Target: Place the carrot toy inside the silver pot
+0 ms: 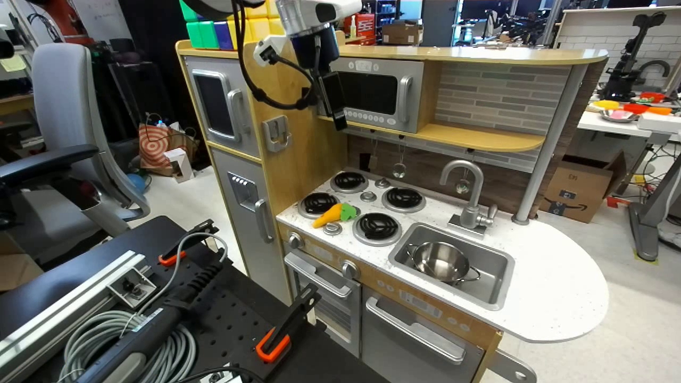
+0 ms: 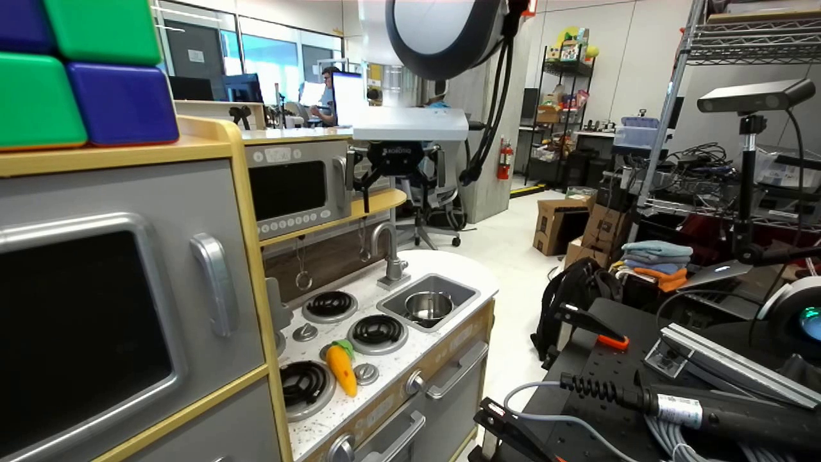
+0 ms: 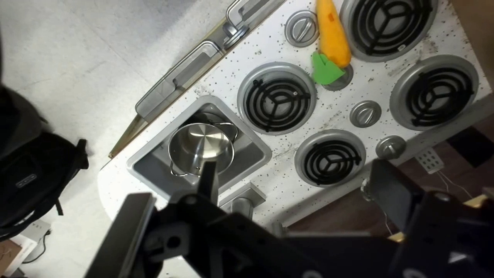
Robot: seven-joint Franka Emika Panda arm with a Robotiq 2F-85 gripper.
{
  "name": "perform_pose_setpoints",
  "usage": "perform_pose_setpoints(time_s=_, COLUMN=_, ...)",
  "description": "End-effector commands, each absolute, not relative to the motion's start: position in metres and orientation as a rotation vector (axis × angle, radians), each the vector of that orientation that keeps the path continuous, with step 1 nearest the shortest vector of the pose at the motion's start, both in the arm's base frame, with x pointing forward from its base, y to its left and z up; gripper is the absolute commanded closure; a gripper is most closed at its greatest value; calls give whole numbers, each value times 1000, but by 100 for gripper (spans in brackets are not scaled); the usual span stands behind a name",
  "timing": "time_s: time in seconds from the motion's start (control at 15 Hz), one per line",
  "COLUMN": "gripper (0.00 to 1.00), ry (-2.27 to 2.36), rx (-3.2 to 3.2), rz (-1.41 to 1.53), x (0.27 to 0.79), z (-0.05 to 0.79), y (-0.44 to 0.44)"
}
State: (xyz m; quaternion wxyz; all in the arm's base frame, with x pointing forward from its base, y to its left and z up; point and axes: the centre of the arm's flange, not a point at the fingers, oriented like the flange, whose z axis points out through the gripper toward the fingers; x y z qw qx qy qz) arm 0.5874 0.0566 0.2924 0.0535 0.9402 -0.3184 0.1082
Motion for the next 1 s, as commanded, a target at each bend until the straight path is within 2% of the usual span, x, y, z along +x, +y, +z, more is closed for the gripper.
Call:
perform_pose_setpoints(time_s=0.0, gripper=0, ry=-971, rx=2855, rz=329, x=588, z=292, y=55)
perform_pose_setpoints(time_s=0.6, gripper=0, ry=-395, rx=2774, rz=108, x=615, z=195, y=68)
perform_pose_setpoints(time_s=0.93, gripper=0, ry=-602, rx=2827, rz=140, x=621, z=98, y=87)
